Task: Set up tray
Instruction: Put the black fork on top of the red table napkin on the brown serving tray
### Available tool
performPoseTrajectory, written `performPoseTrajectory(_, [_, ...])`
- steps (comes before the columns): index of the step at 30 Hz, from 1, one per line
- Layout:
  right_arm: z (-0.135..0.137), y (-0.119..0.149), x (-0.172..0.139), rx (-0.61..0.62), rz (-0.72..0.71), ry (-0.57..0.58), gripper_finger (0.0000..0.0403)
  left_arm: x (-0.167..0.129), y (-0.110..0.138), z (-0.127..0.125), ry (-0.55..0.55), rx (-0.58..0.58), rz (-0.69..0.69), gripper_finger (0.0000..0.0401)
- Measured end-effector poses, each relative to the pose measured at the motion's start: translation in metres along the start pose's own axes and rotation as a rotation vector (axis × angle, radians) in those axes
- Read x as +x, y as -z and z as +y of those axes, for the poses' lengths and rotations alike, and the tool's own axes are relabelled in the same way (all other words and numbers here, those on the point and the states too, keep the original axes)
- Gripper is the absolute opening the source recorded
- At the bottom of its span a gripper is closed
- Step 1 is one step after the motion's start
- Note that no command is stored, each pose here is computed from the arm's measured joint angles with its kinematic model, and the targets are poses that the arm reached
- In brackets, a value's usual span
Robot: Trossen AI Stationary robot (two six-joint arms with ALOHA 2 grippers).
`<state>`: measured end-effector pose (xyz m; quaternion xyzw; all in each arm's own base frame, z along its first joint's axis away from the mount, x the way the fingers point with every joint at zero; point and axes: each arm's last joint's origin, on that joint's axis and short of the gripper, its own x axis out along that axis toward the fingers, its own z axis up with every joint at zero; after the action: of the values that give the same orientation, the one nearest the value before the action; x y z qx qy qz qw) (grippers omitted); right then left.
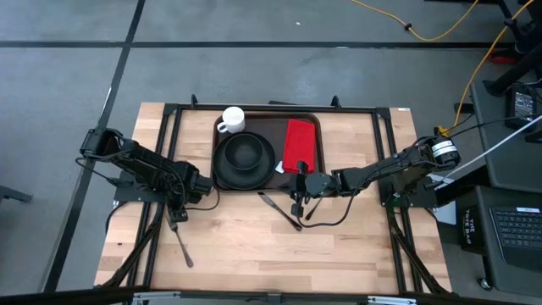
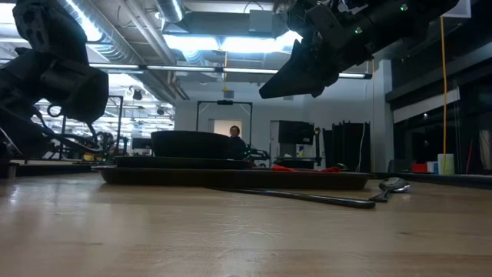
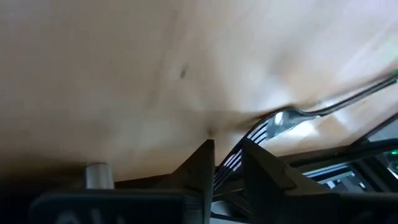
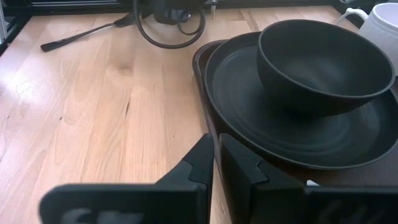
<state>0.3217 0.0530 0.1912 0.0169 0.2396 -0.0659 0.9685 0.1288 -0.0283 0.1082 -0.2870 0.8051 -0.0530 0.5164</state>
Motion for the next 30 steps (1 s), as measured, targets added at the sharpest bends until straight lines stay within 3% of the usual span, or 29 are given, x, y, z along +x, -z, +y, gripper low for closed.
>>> performPoseTrajectory(8, [0.000,0.000,0.000,0.000,0.000,0.000,0.0032,0.000,0.000,-0.002,0.072,0.019,0.019,0.0008])
performPoseTrajectory(16, [0.000,0.000,0.000,-0.001,0.000,0.000,0.0032,0.000,-0.002,-0.005,0.125,0.035,0.014,0.0004])
performPoseTrajectory(30, [0.000,0.000,0.000,-0.004,0.000,0.000,0.0032,-0.005,-0.019,-0.011,0.098,0.069,-0.163,0.0001])
